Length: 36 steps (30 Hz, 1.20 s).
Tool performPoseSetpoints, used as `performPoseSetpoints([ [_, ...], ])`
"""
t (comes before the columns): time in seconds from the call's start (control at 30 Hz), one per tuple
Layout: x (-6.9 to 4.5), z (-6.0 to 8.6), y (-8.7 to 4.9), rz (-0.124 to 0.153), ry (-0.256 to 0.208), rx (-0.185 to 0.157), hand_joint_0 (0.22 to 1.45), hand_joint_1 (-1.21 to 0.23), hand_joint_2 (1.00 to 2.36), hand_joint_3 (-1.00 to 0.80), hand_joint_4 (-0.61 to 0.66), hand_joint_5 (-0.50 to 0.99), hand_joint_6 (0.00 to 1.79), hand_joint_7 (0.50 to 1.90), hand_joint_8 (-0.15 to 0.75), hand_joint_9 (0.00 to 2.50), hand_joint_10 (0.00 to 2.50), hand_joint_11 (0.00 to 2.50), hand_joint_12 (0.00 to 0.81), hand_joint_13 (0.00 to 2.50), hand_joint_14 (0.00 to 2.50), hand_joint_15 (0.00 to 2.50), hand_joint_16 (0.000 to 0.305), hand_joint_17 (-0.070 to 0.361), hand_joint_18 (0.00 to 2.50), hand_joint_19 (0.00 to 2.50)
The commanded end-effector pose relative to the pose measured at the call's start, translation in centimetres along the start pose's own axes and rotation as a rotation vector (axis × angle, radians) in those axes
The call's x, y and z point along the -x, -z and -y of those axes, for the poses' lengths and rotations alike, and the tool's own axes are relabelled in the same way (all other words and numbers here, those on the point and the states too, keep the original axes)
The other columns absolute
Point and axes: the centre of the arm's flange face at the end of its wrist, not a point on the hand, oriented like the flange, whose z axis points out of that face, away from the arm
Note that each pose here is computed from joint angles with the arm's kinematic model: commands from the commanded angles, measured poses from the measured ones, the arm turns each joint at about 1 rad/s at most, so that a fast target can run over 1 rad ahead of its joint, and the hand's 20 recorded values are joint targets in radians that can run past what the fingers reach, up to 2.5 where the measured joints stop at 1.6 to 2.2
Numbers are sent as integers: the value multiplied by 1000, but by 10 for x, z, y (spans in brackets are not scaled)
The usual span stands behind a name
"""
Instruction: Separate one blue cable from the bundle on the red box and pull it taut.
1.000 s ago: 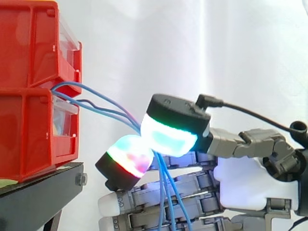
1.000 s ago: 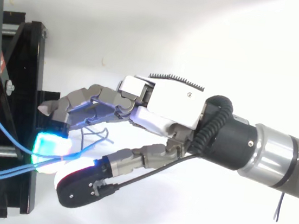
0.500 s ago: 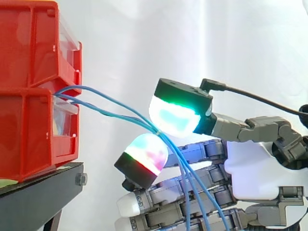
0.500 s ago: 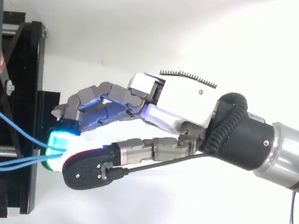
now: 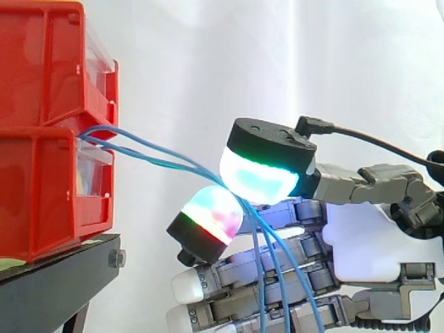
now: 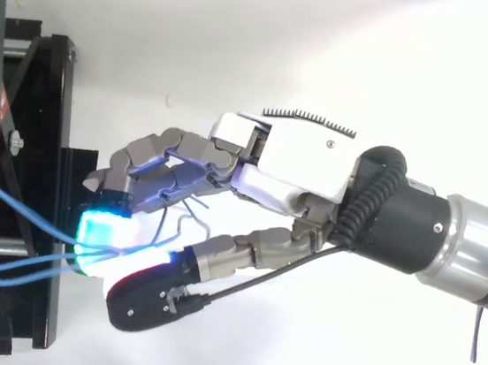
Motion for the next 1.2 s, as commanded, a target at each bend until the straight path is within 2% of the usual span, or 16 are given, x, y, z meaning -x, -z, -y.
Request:
performPoseSetpoints([
  [0.0,1,-1,1,-3,3,-11,692,-944,1001,-486,67,-178,867,932,274,648,10,380,295,434,4,146,42,94,534,243],
  [0.1,1,-1,2,-5,2,-17,636,-911,1000,-500,93,-170,865,949,273,659,10,377,293,441,4,149,41,93,536,261],
  [0.2,1,-1,2,-6,-1,-18,525,-801,1000,-500,128,-158,858,957,299,698,7,372,311,457,6,163,44,99,550,286],
  [0.23,1,-1,2,-6,-5,-18,492,-719,1000,-500,146,-152,854,952,311,711,7,370,321,466,4,163,46,104,555,286],
  [0.47,1,-1,2,-6,-11,-20,467,-607,1000,-500,154,-139,839,984,331,744,6,356,331,472,4,173,49,110,557,306],
  [0.57,1,-1,2,-6,-11,-20,526,-587,1000,-500,143,-133,830,1027,315,742,7,362,312,475,5,187,45,101,527,336],
  [0.6,1,-2,2,-8,-12,-18,561,-599,1000,-500,139,-130,830,1055,307,743,10,362,303,473,5,185,43,96,521,344],
  [0.63,1,-1,2,-8,-13,-20,585,-628,1006,-405,131,-127,834,1079,306,753,8,355,300,480,5,187,42,94,522,347],
  [0.77,1,-1,2,-8,-11,-20,588,-693,1009,-265,130,-123,842,1098,332,770,7,373,329,509,5,188,47,105,573,309],
  [0.83,1,-3,2,-6,-13,-17,590,-746,1008,-230,124,-130,862,1030,336,757,7,374,341,518,4,184,49,110,600,288],
  [0.9,1,-2,2,-6,-12,-18,595,-784,1008,-216,117,-138,869,1010,325,739,7,374,337,513,6,179,48,108,596,291],
  [1.0,0,-11,3,-8,-15,-7,617,-870,1012,-212,25,-154,877,1004,300,708,8,388,315,487,5,180,44,99,567,289],
  [1.1,1,-18,5,-7,-11,-11,665,-928,1013,-258,-50,-171,890,1031,278,684,8,386,298,469,5,165,41,92,551,284],
  [1.17,3,-17,6,-4,-6,-21,705,-955,1013,-292,-79,-183,901,1010,273,676,9,393,294,466,5,166,41,92,561,263],
])
